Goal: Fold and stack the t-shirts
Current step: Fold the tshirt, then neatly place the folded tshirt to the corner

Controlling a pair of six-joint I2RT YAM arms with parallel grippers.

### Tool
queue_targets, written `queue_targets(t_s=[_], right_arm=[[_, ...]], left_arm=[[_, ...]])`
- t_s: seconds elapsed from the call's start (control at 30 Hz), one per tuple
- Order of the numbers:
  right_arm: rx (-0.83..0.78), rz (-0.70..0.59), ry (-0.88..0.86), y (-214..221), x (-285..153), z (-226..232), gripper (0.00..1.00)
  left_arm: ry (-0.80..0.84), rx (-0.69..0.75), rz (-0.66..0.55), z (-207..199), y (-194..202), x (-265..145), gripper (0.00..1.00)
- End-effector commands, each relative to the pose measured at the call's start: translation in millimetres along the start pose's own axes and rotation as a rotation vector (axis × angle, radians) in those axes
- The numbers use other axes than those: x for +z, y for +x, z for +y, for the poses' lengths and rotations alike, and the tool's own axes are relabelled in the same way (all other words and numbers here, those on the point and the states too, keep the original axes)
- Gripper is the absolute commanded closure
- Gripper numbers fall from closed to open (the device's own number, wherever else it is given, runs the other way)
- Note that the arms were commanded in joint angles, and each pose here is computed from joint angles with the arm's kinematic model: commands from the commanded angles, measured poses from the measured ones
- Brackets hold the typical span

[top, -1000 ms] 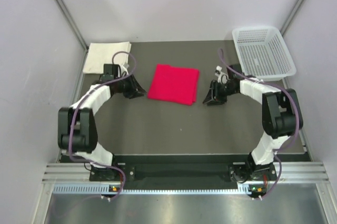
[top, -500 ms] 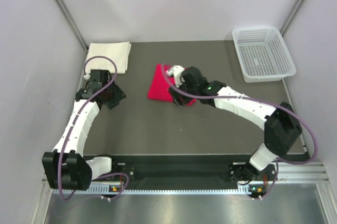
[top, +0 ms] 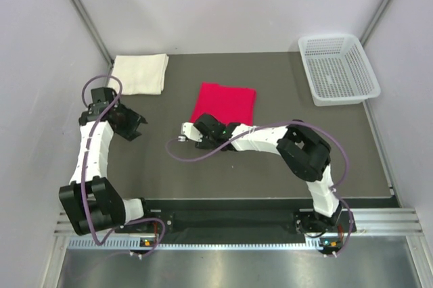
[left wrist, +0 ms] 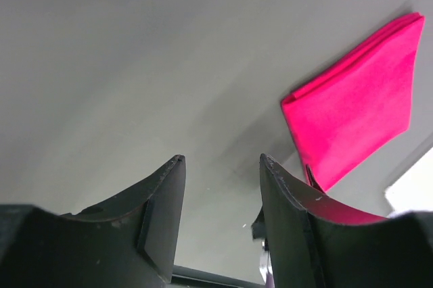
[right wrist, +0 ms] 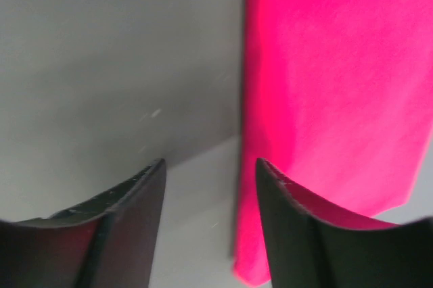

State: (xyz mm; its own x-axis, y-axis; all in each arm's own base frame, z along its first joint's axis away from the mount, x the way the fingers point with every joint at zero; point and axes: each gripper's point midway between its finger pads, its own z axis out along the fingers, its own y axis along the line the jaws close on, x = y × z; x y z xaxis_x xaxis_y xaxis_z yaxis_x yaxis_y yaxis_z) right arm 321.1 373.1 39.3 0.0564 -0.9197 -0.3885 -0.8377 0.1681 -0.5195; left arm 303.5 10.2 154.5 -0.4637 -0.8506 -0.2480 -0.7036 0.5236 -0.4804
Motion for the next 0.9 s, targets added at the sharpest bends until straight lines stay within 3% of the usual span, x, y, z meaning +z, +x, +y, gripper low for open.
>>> queue_targets(t_s=[0.0, 0.23, 0.4, 0.87], right_arm=[[-0.072, -0.075, 0.152, -42, 2, -44, 0.49], [-0.087, -0.071, 0.125, -45, 25, -46, 0.55], [-0.074, -0.051, 0.111, -39, 40, -51, 0.66], [-0.017, -0.055, 0.050, -38, 57, -40, 0.76]], left_arm=[[0.030, -0.072, 0.027, 8, 2, -1, 0.47], [0.030, -0.133, 0.081, 25, 0, 10, 0.48], [0.051, -0.151, 0.117, 23, -1, 12, 0.46], [0.133, -0.124, 0.130, 13, -11, 10, 0.39]])
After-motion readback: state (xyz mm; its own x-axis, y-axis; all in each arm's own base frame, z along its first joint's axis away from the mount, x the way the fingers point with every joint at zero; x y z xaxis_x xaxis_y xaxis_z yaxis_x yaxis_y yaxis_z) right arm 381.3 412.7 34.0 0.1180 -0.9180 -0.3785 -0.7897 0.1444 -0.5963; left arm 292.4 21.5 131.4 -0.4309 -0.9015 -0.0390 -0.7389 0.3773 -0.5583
